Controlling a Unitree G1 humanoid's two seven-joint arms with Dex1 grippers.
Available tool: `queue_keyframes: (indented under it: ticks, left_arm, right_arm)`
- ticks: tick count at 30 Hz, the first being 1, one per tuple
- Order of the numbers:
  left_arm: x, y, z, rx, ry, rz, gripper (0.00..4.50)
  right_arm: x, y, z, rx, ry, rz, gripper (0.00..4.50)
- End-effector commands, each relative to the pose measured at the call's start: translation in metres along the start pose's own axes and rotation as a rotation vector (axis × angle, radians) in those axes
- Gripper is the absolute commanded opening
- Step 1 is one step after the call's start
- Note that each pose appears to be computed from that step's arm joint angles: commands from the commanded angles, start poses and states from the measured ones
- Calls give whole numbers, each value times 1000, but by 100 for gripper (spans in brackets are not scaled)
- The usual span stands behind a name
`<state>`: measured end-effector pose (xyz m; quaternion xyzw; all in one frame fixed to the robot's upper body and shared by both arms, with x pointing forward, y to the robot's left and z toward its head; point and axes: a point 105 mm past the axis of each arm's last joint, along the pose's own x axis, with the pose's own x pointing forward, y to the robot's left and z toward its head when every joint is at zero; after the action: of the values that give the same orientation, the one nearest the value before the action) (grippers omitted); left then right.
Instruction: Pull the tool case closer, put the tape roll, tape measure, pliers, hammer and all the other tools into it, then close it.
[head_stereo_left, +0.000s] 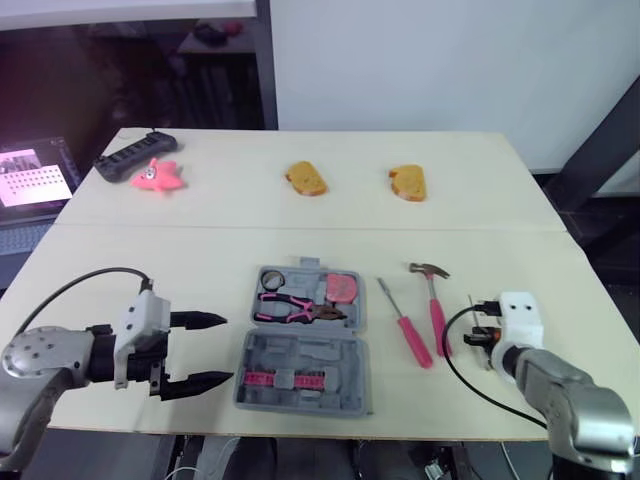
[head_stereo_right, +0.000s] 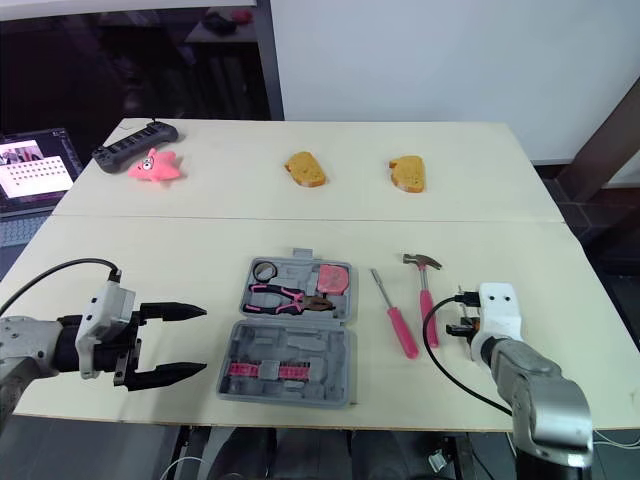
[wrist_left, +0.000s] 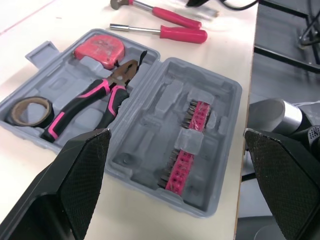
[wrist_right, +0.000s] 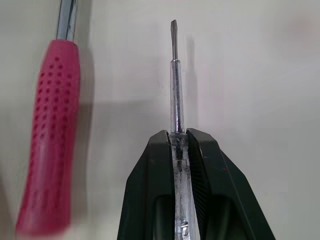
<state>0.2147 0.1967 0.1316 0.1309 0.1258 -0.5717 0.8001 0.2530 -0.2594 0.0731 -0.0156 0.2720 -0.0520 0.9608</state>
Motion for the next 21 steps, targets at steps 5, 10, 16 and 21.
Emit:
queue_keyframes:
  ticks: [5,10,16,21]
  left_arm:
    - [-1,5,-1,17,15,-17,450]
    - [-1,6,-4,18,18,-25,450]
    - [-2,3,-3,18,24,-32,450]
    - [-4,4,-3,22,30,-28,450]
  right_arm:
    - [-54,79,19,-82,-89,357,2]
    - [-62,112,-3,-51,2,462,2]
    - [-67,131,-35,-48,131,459,2]
    - [-62,132,-41,-35,156,419,2]
